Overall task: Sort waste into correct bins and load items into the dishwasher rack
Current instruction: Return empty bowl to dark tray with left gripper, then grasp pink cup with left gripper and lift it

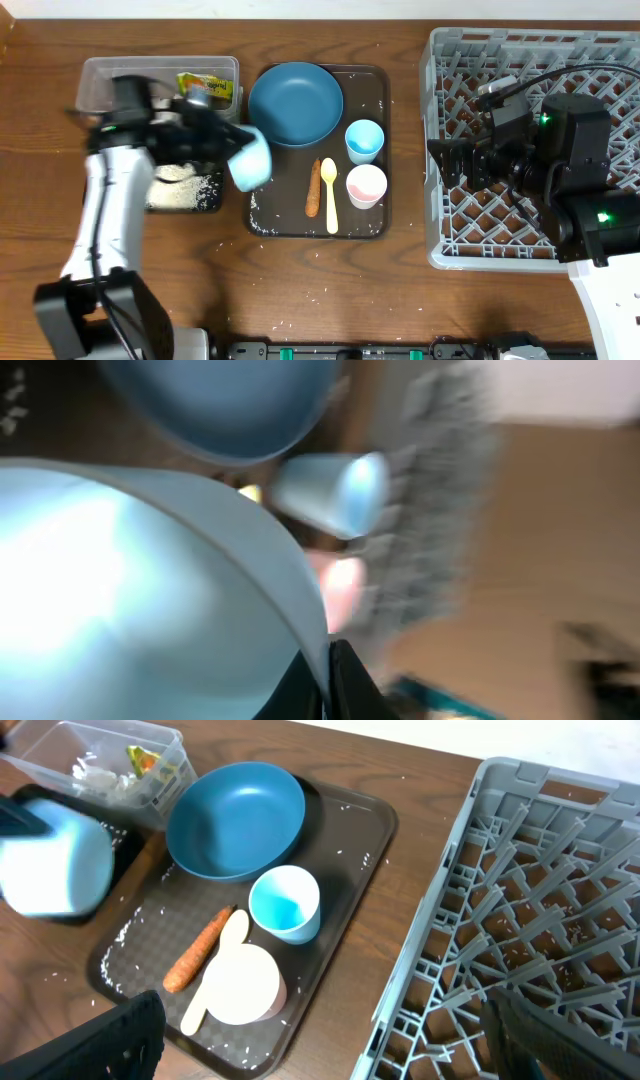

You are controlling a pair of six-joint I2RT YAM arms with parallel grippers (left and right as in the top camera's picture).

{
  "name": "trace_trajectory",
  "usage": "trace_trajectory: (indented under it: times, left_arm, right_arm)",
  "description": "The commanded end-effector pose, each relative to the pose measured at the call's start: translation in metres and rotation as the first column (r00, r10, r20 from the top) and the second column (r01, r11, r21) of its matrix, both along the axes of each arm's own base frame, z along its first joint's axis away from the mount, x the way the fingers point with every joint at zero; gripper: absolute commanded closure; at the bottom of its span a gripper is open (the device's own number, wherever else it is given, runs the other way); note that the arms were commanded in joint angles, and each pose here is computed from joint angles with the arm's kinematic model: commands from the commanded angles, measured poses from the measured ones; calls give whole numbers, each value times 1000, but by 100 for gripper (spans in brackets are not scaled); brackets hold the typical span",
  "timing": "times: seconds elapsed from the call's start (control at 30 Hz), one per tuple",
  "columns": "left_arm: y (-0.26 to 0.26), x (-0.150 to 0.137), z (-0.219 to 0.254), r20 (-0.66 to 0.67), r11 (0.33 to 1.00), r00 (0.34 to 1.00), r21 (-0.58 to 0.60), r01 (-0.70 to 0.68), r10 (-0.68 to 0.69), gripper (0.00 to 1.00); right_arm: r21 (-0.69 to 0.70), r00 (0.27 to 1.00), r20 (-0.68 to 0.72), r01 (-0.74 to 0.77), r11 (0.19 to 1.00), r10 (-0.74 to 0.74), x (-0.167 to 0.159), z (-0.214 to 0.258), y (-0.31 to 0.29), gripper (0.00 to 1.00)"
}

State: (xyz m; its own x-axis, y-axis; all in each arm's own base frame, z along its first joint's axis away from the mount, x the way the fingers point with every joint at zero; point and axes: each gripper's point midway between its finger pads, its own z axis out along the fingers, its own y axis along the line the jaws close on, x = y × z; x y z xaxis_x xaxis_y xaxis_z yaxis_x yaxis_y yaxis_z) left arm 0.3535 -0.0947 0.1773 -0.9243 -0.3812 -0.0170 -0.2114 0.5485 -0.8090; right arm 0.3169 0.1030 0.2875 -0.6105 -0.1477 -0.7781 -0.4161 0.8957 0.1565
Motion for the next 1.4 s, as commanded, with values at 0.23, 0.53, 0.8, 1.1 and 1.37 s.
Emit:
trace_trajectory:
  times: [0.23,0.53,0.8,1.1,1.37]
  left_arm:
    - [-30,-12,-72,32,636,976,763,116,-216,94]
    - [-38,-16,-116,-66,472,962,861,189,-264,94]
    - [-44,-17,-135,-107,489,960,843,226,-259,93]
    - [-66,-28,-137,-133,582,945,759,292,-300,87]
    - [-79,-24,-124,-118,624,941,721,301,-318,54]
  right_arm:
    - [-3,1000,15,1,1000,-1,1,6,-1,1]
    - [-5,1000,4,1,1000,-1,-1,4,-1,1]
    - [-5,1000,5,1,1000,-1,0,4,-1,1]
    - [-5,1000,5,1,1000,-1,0,4,-1,1]
    - [-5,1000,5,1,1000,-1,0,4,-1,1]
